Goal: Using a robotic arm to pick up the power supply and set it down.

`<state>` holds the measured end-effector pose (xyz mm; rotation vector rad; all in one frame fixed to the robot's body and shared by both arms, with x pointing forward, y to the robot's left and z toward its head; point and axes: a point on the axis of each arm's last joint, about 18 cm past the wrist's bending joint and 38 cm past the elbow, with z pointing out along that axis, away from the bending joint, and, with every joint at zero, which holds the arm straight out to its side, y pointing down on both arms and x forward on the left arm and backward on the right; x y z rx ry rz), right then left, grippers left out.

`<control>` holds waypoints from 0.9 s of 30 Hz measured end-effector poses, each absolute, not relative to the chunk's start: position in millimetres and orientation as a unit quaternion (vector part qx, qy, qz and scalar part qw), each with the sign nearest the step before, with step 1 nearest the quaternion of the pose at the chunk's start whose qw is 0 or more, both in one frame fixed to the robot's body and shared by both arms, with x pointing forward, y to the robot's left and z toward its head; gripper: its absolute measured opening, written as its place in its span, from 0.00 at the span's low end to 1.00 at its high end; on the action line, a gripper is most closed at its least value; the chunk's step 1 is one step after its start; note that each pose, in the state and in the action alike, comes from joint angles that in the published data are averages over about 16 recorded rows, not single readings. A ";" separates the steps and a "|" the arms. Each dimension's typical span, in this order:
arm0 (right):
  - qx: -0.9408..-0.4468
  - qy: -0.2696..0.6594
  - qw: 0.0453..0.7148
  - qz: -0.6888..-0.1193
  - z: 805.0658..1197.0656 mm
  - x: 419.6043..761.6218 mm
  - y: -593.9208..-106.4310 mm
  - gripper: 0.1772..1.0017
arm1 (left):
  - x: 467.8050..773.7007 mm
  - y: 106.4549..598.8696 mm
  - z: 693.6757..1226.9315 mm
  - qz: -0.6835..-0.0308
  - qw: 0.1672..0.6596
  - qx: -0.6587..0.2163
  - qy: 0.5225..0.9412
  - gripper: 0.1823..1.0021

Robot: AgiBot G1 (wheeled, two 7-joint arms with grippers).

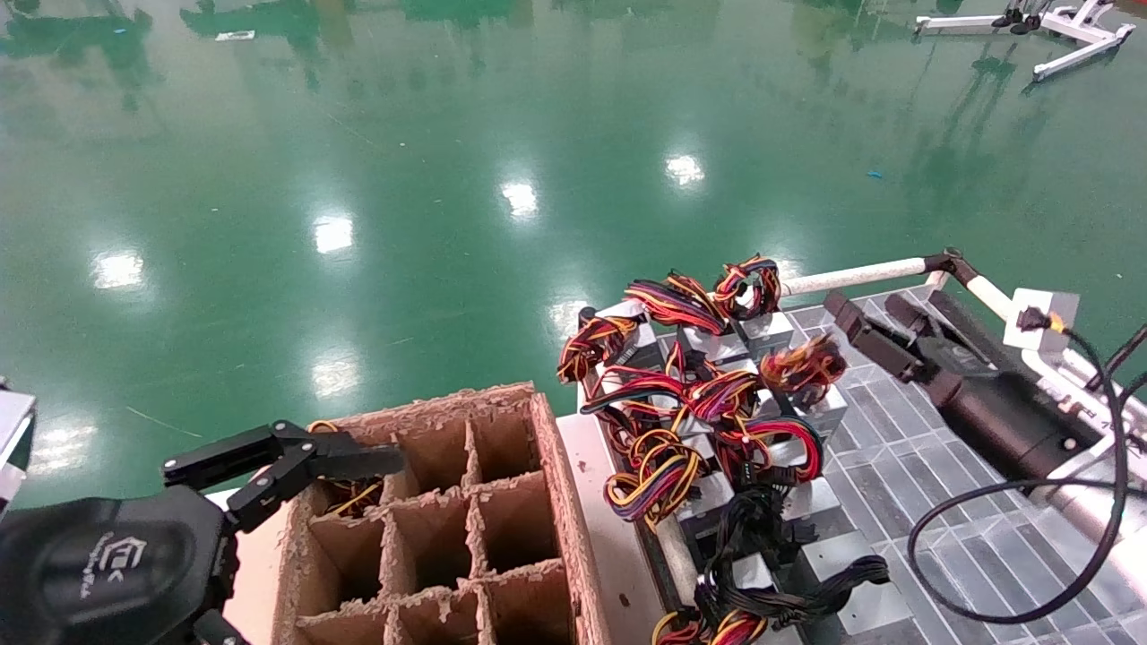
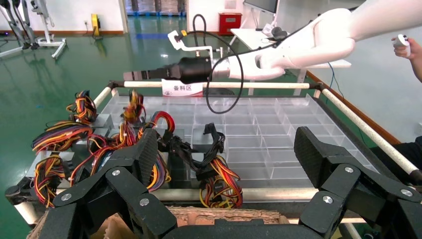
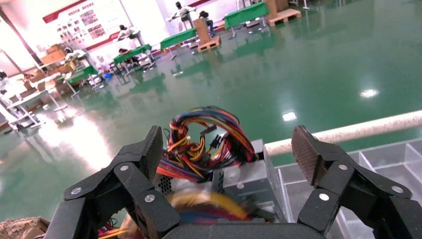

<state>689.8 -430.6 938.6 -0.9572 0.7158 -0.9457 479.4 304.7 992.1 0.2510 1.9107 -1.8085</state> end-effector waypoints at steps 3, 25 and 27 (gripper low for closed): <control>-0.443 0.320 0.720 -0.427 944.1 688.9 -431.1 0.89 | 479.4 304.7 992.1 -0.663 0.247 0.092 0.701 1.00; -0.504 0.202 0.763 -0.352 977.1 650.8 -388.2 1.00 | 479.5 304.8 992.1 -0.663 0.247 0.092 0.701 1.00; -0.510 0.187 0.766 -0.344 980.0 644.6 -383.1 1.00 | 479.5 304.8 992.1 -0.663 0.247 0.092 0.701 1.00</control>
